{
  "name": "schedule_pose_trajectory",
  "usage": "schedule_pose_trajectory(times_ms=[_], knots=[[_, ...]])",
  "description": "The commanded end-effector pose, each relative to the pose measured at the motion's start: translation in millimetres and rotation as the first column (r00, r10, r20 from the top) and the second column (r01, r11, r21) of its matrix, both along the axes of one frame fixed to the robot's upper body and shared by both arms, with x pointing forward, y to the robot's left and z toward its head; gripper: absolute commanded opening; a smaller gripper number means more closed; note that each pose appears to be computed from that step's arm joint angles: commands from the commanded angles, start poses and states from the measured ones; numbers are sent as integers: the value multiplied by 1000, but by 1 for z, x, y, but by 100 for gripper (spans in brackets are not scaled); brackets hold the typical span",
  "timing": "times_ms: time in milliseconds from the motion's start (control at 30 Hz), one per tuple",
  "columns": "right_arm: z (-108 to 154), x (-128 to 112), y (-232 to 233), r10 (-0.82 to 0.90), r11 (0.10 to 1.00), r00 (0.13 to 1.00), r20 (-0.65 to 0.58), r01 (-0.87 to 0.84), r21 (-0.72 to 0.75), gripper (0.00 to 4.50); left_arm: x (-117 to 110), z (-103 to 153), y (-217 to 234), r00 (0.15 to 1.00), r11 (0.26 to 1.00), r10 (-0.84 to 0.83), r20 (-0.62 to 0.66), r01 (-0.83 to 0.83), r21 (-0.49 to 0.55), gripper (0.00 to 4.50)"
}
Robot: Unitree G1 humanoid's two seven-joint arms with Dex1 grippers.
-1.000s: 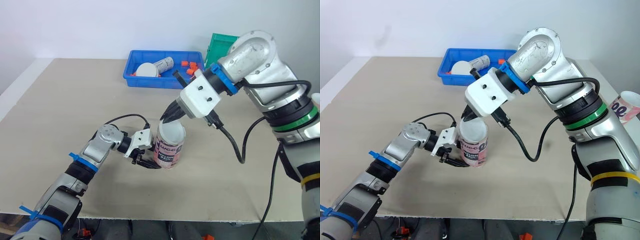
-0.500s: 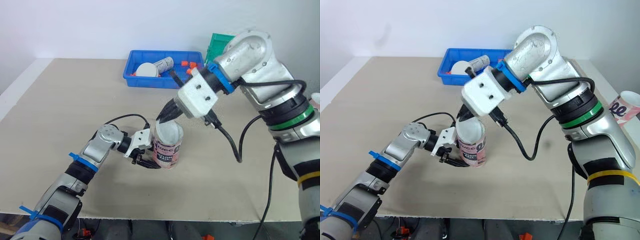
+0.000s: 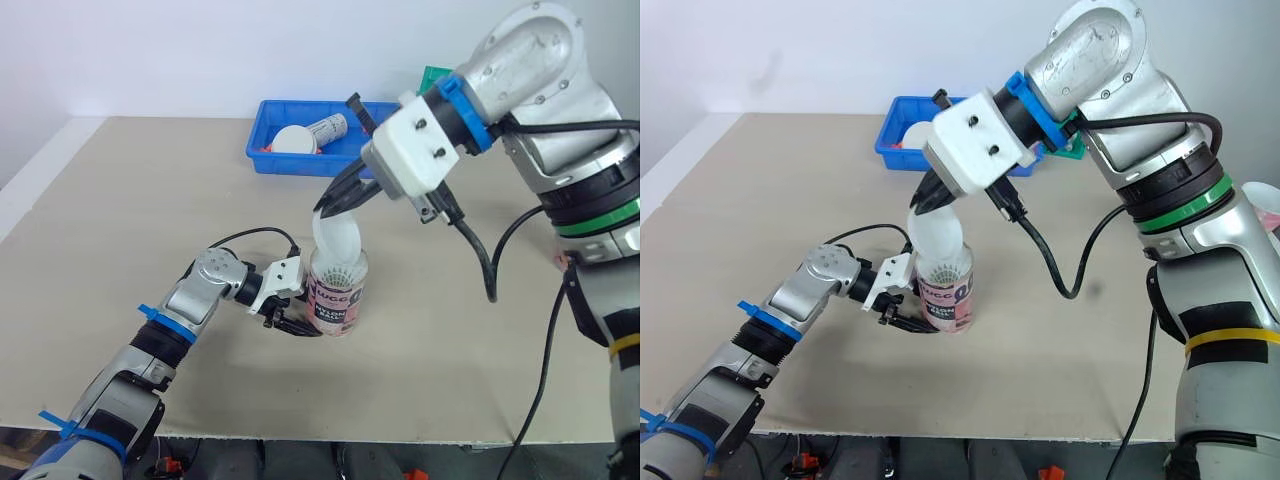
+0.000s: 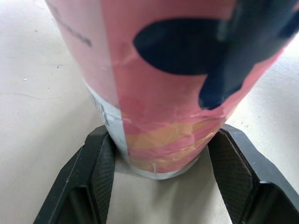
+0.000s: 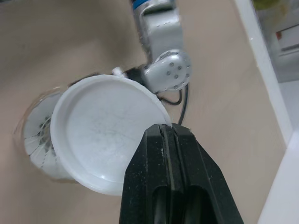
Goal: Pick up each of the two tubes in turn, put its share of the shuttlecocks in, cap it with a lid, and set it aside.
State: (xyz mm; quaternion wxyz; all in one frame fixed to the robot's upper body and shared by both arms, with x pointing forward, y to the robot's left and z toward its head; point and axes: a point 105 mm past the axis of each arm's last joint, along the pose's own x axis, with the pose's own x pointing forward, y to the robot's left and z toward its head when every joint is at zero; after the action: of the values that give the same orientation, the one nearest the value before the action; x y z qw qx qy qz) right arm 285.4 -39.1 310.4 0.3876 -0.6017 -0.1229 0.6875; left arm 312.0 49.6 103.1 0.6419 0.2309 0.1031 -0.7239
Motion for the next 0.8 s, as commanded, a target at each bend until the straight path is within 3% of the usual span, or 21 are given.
schedule_pose_trajectory(times_ms=[33, 367, 533, 800], knots=[[-1, -7, -2, 39, 998, 999, 29, -38, -53, 4, 4, -2, 5, 1000, 999, 21, 2, -21, 32, 288], [-12, -11, 0, 77, 993, 997, 31, -74, -88, 4, 4, -2, 6, 1000, 999, 24, -1, -24, 32, 288], [12, -12, 8, 74, 997, 997, 37, -74, -11, 4, 4, -2, 5, 1000, 999, 24, 1, -24, 32, 288], [27, -14, 8, 85, 996, 993, 86, -86, 3, 4, 4, -1, 5, 1000, 999, 24, 0, -24, 31, 288]])
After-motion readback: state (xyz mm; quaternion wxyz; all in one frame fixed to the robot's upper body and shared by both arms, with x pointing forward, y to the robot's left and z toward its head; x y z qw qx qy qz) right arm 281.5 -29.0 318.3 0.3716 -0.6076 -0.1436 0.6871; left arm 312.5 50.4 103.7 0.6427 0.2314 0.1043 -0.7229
